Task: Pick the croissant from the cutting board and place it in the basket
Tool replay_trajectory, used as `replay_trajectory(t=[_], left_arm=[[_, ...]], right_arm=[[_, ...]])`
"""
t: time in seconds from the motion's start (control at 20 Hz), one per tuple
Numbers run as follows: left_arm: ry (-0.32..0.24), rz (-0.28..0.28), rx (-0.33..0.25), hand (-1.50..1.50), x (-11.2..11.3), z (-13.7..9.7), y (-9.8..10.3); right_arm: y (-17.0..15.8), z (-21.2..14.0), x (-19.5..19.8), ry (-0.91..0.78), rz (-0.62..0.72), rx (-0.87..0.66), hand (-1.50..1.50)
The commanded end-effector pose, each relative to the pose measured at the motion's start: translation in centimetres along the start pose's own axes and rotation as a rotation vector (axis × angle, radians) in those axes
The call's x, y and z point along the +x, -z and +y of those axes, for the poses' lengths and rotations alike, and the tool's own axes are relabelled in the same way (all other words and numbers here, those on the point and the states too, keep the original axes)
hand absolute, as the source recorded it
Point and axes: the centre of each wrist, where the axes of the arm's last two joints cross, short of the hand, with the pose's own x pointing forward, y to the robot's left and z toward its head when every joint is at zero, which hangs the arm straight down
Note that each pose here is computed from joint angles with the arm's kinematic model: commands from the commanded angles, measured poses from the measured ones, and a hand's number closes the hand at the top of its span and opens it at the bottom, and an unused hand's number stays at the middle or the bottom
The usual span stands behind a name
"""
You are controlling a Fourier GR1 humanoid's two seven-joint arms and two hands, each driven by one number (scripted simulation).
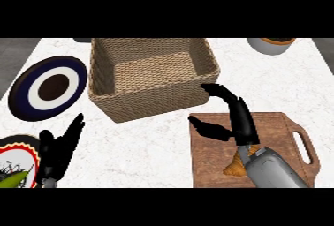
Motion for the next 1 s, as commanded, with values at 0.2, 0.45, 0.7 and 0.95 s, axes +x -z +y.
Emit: replay_trajectory(t=[0.2, 0.45, 0.7, 0.95], left_arm=[[-0.004, 0.16, 0.036, 0.0, -2.7, 0.8, -1.3], [-0.009, 0.175, 0.05, 0.0, -2.6, 1.4, -1.2], [-0.021, 0.187, 0.047, 0.0, -3.7, 0.5, -2.3], [-0.028, 0.182, 0.061, 0.0, -2.8, 1.4, -1.7]], right_arm=[[3.5, -5.4, -0.9, -0.637, 0.211, -0.116, -1.5], [5.9, -6.4, 6.8, -0.859, 0.283, -0.046, -1.5], [6.0, -6.7, 13.7, -0.988, 0.401, 0.096, -1.5], [6.1, -6.6, 16.5, -1.036, 0.556, 0.3, -1.5]])
